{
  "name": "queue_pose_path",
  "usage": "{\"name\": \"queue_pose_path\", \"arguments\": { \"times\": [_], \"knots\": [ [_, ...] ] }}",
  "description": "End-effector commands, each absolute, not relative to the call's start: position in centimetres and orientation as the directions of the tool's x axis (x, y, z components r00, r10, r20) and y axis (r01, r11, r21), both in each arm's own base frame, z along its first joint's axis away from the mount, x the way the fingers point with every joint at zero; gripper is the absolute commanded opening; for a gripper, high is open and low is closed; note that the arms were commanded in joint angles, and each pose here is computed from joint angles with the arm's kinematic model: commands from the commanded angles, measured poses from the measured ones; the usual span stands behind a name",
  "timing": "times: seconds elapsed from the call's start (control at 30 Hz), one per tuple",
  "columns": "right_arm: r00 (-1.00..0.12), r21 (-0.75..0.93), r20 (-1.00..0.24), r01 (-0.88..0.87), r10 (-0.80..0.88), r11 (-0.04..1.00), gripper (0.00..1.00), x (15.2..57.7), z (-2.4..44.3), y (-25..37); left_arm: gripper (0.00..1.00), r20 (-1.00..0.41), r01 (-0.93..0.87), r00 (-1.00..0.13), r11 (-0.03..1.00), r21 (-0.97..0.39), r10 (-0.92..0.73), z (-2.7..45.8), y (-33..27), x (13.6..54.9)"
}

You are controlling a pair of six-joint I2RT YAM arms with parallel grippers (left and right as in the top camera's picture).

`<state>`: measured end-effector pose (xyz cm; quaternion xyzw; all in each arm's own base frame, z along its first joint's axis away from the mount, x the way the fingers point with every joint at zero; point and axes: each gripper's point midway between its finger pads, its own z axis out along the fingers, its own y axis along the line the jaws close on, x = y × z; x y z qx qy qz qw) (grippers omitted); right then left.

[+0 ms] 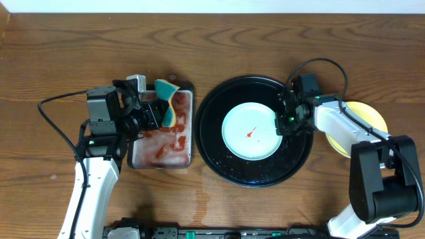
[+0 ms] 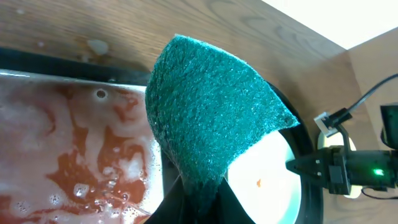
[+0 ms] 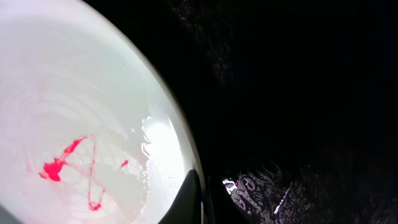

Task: Clean dirty plates on tray and stack at the side
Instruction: 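Lift the green sponge from the basin with the left gripper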

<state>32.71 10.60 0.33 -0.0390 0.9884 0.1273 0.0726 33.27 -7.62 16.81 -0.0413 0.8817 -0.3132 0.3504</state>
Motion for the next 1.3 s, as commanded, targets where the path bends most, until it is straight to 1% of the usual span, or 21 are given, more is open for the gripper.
{"name": "queue_pose_path", "arguments": {
  "times": [0.0, 1.27],
  "knots": [
    [-0.985, 0.227, -0.146, -0.126, -0.094, 0.966, 0.01, 32.15, -0.2, 10.62, 0.07, -0.598, 0.187, -0.754, 0.785, -0.59, -0.27, 16.94, -8.08, 33.05],
    [-0.985, 0.227, -0.146, -0.126, -0.094, 0.966, 0.01, 32.14, -0.21, 10.61, 0.07, -0.583, 0.175, -0.766, 0.785, -0.595, -0.271, 16.35, -8.07, 33.15]
  ]
}}
